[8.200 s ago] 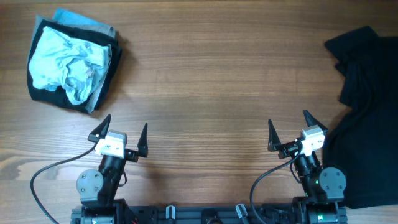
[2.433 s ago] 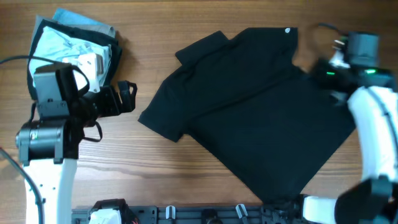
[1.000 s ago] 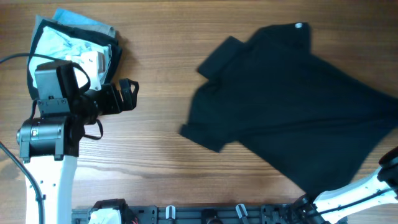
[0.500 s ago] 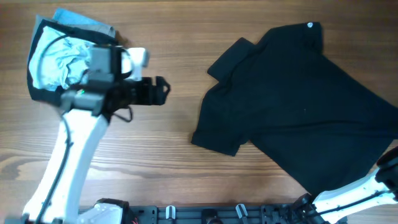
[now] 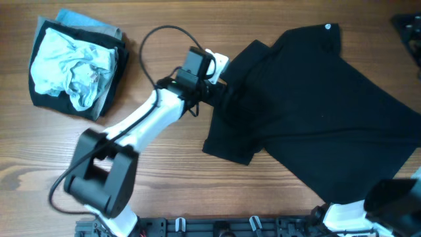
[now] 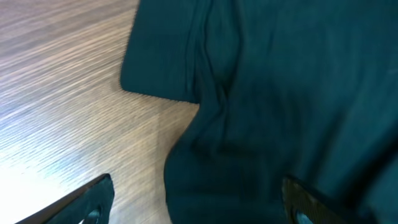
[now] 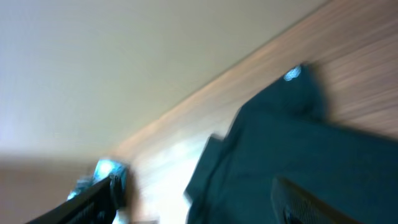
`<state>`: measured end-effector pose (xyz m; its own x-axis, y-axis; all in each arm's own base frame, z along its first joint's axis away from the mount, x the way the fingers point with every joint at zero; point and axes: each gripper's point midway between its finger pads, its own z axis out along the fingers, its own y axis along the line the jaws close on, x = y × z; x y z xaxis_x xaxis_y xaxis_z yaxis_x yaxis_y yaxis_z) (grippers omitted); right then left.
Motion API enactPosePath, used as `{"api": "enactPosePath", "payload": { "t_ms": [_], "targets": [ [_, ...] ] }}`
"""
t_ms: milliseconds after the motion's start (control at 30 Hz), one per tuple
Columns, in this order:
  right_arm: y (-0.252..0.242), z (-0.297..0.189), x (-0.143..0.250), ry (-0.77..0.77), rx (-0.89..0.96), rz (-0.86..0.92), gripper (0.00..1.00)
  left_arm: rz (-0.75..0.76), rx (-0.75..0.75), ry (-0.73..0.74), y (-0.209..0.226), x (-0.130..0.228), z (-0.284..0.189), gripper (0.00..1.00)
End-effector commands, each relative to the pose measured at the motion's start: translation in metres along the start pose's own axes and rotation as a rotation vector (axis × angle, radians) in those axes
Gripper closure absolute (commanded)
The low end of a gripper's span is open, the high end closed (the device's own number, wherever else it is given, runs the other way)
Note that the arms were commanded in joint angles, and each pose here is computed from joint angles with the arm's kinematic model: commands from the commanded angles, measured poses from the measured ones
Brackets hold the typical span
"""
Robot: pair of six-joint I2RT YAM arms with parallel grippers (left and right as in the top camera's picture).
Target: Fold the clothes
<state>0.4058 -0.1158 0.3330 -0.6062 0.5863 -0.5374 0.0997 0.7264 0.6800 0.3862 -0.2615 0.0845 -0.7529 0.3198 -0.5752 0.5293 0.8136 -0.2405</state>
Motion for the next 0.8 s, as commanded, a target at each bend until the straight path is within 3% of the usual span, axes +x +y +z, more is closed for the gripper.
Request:
{"api": "enactPosePath", "payload": {
  "t_ms": [0, 133, 233, 667, 767],
  "targets": [
    [0.047, 0.002, 0.032, 0.085, -0.06, -0.118, 0.19, 0.08, -0.04, 0.025, 0.009, 0.009, 0.032, 0.14],
    [0.044, 0.017, 0.073, 0.22, 0.07, -0.151, 0.18, 0.083, -0.039, 0.007, 0.014, 0.011, 0.055, 0.16],
    [0.036, 0.024, 0.089, 0.274, 0.167, -0.171, 0.18, 0.087, -0.036, -0.01, 0.016, 0.01, 0.066, 0.32],
    [0.032, 0.027, 0.1, 0.307, 0.227, -0.182, 0.17, 0.065, -0.04, 0.096, 0.024, 0.048, 0.094, 0.59],
    [0.03, 0.027, 0.101, 0.31, 0.236, -0.18, 0.16, 0.059, -0.041, 0.123, 0.026, 0.057, 0.099, 0.8]
  ]
}}
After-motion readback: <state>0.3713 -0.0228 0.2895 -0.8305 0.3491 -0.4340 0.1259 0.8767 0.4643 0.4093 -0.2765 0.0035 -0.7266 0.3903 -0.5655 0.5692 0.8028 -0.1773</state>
